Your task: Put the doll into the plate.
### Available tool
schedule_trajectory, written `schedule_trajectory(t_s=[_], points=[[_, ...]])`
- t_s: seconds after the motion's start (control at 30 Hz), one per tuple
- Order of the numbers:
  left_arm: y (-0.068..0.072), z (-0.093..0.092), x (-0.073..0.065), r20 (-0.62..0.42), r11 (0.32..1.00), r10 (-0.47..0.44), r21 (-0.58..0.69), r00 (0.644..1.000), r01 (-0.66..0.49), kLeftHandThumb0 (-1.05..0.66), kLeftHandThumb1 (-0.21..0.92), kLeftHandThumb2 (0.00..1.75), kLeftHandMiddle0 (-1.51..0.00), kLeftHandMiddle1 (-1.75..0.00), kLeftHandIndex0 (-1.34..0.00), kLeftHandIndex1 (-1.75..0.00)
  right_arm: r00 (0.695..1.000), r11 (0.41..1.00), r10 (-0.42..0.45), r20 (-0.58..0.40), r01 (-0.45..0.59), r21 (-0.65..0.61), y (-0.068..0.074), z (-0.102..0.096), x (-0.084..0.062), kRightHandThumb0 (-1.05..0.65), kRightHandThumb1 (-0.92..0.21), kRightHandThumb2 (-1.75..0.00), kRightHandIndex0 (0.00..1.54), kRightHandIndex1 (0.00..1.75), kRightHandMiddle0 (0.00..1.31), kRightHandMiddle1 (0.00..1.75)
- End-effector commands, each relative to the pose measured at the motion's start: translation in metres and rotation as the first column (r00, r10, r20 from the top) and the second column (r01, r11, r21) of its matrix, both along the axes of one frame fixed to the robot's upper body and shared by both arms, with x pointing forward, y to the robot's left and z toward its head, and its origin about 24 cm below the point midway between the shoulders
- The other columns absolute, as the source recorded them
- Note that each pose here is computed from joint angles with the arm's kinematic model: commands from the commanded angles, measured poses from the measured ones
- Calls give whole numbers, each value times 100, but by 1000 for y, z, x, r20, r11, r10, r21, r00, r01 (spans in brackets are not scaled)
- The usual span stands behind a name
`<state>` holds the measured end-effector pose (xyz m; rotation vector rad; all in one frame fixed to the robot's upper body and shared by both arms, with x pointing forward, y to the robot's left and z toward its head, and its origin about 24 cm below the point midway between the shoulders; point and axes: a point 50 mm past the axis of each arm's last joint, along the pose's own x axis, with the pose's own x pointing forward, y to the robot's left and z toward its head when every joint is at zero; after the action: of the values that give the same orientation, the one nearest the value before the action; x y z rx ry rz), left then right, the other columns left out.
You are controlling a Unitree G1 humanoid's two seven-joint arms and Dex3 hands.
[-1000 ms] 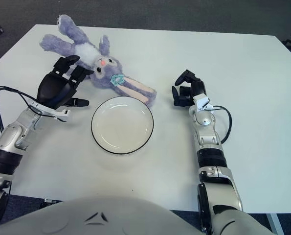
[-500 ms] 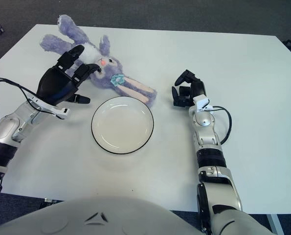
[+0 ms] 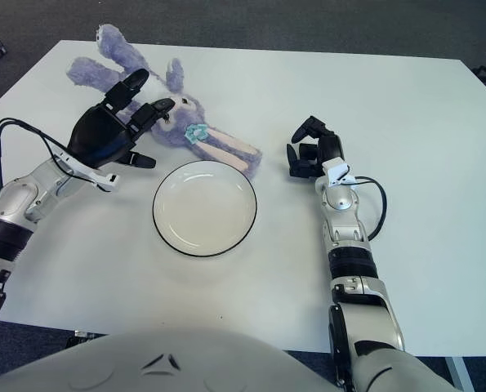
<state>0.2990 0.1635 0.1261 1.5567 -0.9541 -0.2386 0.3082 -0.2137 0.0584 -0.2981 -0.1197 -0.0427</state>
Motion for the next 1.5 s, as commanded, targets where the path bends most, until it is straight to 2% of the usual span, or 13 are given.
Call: schedule_trajectory(t_s=[0.0, 0.4, 0.57, 0.93, 1.13, 1.47], points=[[-2, 3, 5, 39, 999, 2, 31, 999, -3, -100, 92, 43, 0, 0, 0, -35, 988, 1000, -1, -157, 0, -9, 0, -33, -12, -48, -33, -130, 126, 175, 60, 175], [-7, 6, 21, 141, 994, 22, 101, 990, -36, -97, 89, 32, 0, 0, 0, -10, 988, 999, -4, -154, -2, -34, 1, -33, -12, -49, -31, -132, 127, 175, 62, 175], [-8, 9, 27, 153, 992, 31, 120, 988, -50, -95, 89, 32, 0, 0, 0, -5, 987, 999, -1, -160, -4, -35, 2, -33, -12, -48, -32, -131, 127, 175, 61, 175], [-13, 18, 38, 152, 986, 60, 143, 987, -82, -93, 89, 31, 0, 0, 0, -1, 987, 1000, 4, -163, -6, -14, 3, -33, -12, -48, -34, -129, 125, 175, 60, 175], [-16, 25, 47, 152, 978, 94, 169, 984, -119, -98, 90, 30, 0, 0, 0, 0, 986, 999, -4, -164, -3, -40, 2, -33, -11, -48, -34, -129, 127, 175, 60, 175], [-15, 35, 59, 72, 968, 123, 209, 990, -136, -99, 88, 28, 0, 0, 0, 0, 987, 1000, -5, -164, 2, -24, 3, -32, -13, -48, -33, -129, 127, 175, 60, 175]])
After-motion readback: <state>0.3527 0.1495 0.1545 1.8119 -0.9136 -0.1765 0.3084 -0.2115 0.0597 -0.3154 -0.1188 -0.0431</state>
